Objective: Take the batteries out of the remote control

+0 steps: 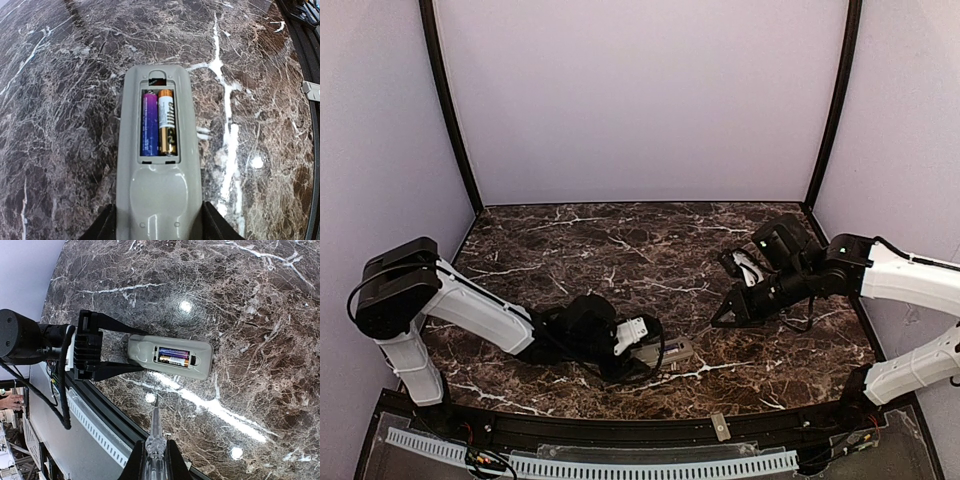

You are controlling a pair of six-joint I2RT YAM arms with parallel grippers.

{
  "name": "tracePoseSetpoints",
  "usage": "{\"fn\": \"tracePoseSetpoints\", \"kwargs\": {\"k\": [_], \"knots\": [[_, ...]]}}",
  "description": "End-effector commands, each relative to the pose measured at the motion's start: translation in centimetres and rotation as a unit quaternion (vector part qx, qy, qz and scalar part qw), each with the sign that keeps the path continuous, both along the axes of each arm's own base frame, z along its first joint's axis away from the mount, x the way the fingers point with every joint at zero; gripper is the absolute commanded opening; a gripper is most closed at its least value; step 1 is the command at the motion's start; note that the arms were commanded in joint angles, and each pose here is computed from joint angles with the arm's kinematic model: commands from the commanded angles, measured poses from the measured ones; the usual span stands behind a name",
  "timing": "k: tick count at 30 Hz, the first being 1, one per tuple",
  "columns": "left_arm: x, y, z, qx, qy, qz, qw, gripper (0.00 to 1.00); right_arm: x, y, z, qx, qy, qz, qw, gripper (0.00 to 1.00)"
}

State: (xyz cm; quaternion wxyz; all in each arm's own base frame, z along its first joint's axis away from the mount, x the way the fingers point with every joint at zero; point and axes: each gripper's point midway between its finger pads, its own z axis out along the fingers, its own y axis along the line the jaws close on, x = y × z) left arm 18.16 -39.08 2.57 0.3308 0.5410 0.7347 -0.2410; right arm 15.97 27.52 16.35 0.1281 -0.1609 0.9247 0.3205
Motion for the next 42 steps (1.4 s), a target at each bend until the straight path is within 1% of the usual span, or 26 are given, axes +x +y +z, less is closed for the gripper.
{"fn": "tracePoseSetpoints", "kwargs": {"k": [1, 9, 11, 12, 14, 16, 19, 24, 25, 27, 34, 35, 36, 39, 40, 42], "knots": [[1.0, 0.0, 3.5, -0.003, -0.039, 0.013, 0.999, 0.00, 0.9, 0.1, 1.5, 0.011, -0.030, -0.009, 0.999, 0.00], [3.6, 0.8, 8.2, -0.016, -0.096, 0.076, 0.992, 0.00, 2.0, -0.2, 3.4, 0.016, -0.071, -0.025, 0.997, 0.00], [5.2, 2.1, 9.5, -0.024, -0.116, 0.139, 0.983, 0.00, 2.2, -0.3, 3.8, 0.018, -0.078, -0.028, 0.996, 0.00], [7.2, 3.7, 10.9, -0.035, -0.143, 0.218, 0.965, 0.00, 2.4, -0.3, 4.0, 0.019, -0.083, -0.030, 0.996, 0.00], [8.7, 5.9, 12.1, -0.028, -0.181, 0.279, 0.943, 0.00, 2.5, -0.3, 4.2, 0.020, -0.088, -0.033, 0.995, 0.00], [8.6, 6.6, 12.3, -0.007, -0.203, 0.267, 0.942, 0.00, 2.6, -0.4, 4.4, 0.022, -0.092, -0.035, 0.995, 0.00], [9.0, 7.5, 12.3, 0.008, -0.214, 0.285, 0.934, 0.00, 2.7, -0.4, 4.5, 0.023, -0.096, -0.036, 0.994, 0.00], [7.5, 6.1, 12.4, 0.002, -0.190, 0.225, 0.955, 0.00, 2.8, -0.4, 4.9, 0.026, -0.103, -0.035, 0.994, 0.00], [7.0, 5.3, 12.6, -0.001, -0.178, 0.203, 0.963, 0.00, 2.8, -0.4, 5.0, 0.027, -0.105, -0.035, 0.993, 0.00], [6.4, 4.5, 12.8, 0.001, -0.164, 0.178, 0.970, 0.00, 2.9, -0.4, 5.3, 0.029, -0.109, -0.034, 0.993, 0.00], [5.0, 2.4, 14.8, -0.044, -0.110, 0.148, 0.982, 0.00, 3.2, -0.4, 6.2, 0.035, -0.132, -0.030, 0.990, 0.00], [4.7, 2.5, 14.3, -0.032, -0.100, 0.144, 0.984, 0.00, 3.3, -0.3, 6.4, 0.037, -0.137, -0.029, 0.989, 0.00], [4.9, 2.2, 15.0, -0.034, -0.101, 0.146, 0.984, 0.00, 3.4, -0.3, 6.5, 0.039, -0.141, -0.027, 0.989, 0.00], [5.1, 3.2, 14.9, -0.004, -0.098, 0.164, 0.982, 0.00, 3.4, 0.1, 7.2, 0.052, -0.155, -0.016, 0.986, 0.00], [5.7, 3.6, 15.9, -0.001, -0.110, 0.181, 0.977, 0.00, 3.4, 0.2, 7.5, 0.057, -0.160, -0.013, 0.985, 0.00], [6.3, 4.9, 16.3, 0.032, -0.124, 0.204, 0.971, 0.00, 3.5, 0.4, 8.1, 0.067, -0.173, -0.009, 0.983, 0.00]]}}
